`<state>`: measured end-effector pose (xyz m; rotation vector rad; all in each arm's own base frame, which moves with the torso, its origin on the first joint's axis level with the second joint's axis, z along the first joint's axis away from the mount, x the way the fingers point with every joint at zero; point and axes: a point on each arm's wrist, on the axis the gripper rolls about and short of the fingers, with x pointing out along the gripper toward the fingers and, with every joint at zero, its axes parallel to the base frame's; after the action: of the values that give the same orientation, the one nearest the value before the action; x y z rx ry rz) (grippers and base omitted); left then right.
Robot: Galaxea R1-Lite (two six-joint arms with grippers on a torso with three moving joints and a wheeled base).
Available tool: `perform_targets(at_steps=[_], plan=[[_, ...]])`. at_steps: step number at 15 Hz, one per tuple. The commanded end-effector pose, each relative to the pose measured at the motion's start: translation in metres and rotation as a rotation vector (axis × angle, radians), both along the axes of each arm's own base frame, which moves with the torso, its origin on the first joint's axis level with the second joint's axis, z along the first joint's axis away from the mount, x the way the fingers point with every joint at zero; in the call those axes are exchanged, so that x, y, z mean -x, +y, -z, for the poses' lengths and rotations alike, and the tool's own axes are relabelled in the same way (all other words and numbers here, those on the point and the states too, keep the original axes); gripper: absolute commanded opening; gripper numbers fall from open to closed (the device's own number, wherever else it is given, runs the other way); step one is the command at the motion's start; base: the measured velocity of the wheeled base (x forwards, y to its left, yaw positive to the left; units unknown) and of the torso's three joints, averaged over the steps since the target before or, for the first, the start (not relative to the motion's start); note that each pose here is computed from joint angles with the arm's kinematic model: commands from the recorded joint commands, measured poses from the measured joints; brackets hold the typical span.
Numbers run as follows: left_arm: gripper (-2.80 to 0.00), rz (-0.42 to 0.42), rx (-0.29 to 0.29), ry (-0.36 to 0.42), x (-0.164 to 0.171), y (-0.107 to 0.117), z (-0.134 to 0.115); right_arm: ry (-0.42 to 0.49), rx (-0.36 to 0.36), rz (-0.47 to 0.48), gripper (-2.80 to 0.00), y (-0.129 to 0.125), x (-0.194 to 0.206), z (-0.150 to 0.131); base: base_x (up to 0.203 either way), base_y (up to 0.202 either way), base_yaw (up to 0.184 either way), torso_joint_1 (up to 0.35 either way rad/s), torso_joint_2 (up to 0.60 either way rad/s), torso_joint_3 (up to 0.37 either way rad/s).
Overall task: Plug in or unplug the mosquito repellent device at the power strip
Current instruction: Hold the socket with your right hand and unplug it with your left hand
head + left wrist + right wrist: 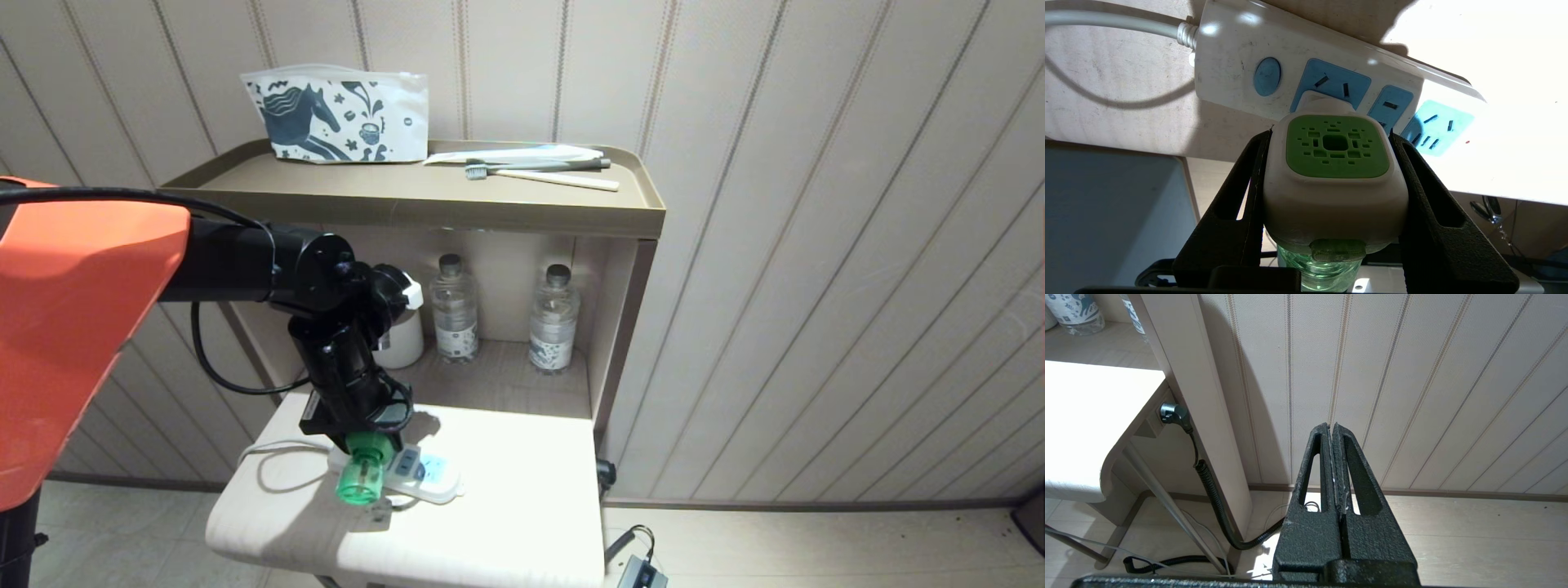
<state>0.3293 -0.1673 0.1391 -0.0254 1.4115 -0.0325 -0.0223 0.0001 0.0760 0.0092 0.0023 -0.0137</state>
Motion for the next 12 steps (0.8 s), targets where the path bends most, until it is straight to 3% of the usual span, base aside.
perform_targets(at_steps=[1, 3, 5, 8, 10, 12], plan=[[-2.8, -0.003, 0.001, -0.001, 0.001, 0.001, -0.003, 0.0, 0.001, 0.0, -2.8, 0.0, 0.0, 0.0, 0.0, 0.0, 0.0, 0.0, 0.0, 0.0], [-2.8, -0.006, -0.002, 0.006, 0.004, 0.002, -0.004, -0.005, 0.018, -0.007, -2.8, 0.0, 0.001, -0.002, 0.0, 0.0, 0.0, 0.0, 0.0, 0.0], [-2.8, -0.009, -0.003, 0.009, 0.005, 0.003, -0.007, -0.044, 0.024, -0.039, -2.8, 0.001, 0.01, -0.025, 0.0, 0.0, 0.0, 0.0, 0.0, 0.0], [-2.8, -0.006, 0.001, 0.001, 0.007, 0.003, -0.011, -0.167, 0.035, -0.166, -2.8, 0.004, 0.052, -0.095, 0.0, 0.0, 0.0, 0.0, 0.0, 0.0], [-2.8, 0.002, 0.006, -0.007, 0.011, 0.0, -0.015, -0.149, 0.019, -0.224, -2.8, 0.005, 0.051, -0.137, 0.0, 0.0, 0.0, 0.0, 0.0, 0.0], [-2.8, 0.012, 0.009, -0.005, 0.017, -0.003, -0.018, -0.077, -0.042, -0.287, -2.8, 0.004, 0.016, -0.18, 0.0, 0.0, 0.0, 0.0, 0.0, 0.0]])
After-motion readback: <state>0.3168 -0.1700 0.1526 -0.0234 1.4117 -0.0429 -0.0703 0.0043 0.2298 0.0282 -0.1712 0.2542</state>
